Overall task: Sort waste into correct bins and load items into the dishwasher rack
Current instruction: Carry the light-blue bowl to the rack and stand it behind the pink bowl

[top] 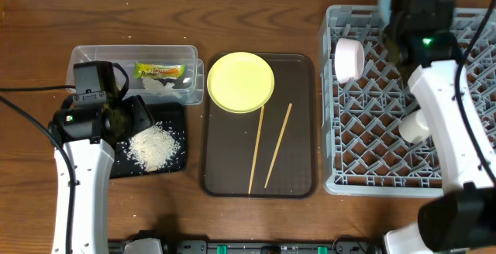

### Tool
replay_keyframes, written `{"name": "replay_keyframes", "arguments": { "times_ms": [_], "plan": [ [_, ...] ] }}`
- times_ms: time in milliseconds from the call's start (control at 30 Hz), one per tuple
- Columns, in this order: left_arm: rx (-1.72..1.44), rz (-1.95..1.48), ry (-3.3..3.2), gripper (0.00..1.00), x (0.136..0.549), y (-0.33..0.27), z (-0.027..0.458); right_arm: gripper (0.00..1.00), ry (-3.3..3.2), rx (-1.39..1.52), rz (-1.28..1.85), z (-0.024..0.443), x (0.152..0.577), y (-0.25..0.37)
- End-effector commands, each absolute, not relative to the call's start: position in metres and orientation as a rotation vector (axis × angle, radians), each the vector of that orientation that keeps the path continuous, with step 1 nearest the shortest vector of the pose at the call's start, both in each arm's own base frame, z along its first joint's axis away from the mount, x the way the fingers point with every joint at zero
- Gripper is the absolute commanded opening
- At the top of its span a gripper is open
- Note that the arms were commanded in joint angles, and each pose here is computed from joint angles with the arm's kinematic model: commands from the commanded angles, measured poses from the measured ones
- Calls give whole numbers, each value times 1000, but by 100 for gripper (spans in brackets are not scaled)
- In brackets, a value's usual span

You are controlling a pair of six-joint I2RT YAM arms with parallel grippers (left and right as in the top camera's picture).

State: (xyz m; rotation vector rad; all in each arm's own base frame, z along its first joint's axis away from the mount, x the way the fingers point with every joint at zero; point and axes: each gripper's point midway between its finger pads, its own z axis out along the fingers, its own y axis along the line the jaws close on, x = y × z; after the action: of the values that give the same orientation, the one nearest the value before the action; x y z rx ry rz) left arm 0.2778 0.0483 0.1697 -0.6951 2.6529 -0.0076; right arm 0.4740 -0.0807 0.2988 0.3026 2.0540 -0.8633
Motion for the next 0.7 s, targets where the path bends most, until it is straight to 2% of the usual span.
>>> {"name": "replay_keyframes", "arguments": {
  "times_ms": [0,200,667],
  "plan": [
    [-706,-1,2649,67,277,50,170,1,2085,314,-1105,280,471,-113],
    [-707,-1,2649,67,276,50,170,1,2114,357,-1255,242,478,-136],
    [-710,-2,2648,67,276,50,170,1,2190,305,-1258,180,499,-124]
  ]
}}
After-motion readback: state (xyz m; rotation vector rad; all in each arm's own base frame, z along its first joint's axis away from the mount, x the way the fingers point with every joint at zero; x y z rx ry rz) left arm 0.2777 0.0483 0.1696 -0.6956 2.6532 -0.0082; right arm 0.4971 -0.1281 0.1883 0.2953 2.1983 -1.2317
